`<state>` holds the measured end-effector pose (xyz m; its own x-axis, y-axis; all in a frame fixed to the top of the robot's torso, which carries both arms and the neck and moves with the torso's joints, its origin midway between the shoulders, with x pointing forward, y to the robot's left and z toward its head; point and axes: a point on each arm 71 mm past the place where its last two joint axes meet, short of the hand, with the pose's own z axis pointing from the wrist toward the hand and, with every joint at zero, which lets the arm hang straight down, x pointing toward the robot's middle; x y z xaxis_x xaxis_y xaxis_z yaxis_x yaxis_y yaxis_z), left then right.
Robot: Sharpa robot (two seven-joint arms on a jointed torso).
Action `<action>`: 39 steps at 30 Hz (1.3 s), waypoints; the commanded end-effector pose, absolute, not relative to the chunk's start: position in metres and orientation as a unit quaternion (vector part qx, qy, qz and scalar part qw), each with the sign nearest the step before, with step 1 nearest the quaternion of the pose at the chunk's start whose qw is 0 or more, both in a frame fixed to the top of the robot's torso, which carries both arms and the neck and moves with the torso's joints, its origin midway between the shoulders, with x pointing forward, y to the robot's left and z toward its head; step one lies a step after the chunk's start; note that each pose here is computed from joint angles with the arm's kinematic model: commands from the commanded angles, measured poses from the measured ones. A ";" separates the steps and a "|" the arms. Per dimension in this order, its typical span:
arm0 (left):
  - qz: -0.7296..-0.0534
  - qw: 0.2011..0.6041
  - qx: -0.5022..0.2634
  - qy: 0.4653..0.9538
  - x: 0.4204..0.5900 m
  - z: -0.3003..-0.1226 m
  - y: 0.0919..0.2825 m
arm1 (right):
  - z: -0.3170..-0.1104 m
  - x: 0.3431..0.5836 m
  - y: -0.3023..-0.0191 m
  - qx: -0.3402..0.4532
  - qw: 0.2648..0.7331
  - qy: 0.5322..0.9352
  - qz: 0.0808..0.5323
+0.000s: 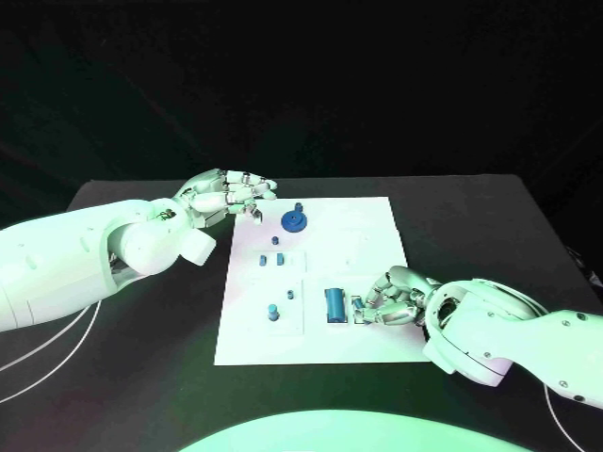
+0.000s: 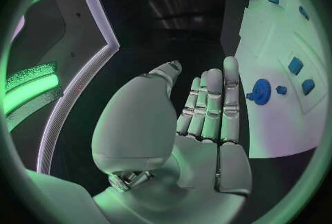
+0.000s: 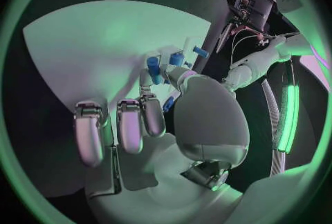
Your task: Assemble the parts on the task board
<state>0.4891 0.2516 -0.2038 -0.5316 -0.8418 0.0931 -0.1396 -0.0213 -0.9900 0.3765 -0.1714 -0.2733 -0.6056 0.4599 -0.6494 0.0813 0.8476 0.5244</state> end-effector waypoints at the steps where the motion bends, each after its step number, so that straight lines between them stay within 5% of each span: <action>1: -0.609 0.283 -0.381 0.635 0.488 -0.203 0.248 | -0.275 0.376 -0.169 0.157 0.412 0.867 0.230; 39: -0.606 0.283 -0.383 0.638 0.488 -0.203 0.251 | -0.276 0.379 -0.169 0.149 0.414 0.868 0.231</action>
<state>0.4886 0.2526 -0.2042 -0.5330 -0.8409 0.0938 -0.1469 -0.0173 -0.9890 0.3802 -0.1698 -0.2762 -0.6030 0.4637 -0.6491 0.0884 0.8475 0.5233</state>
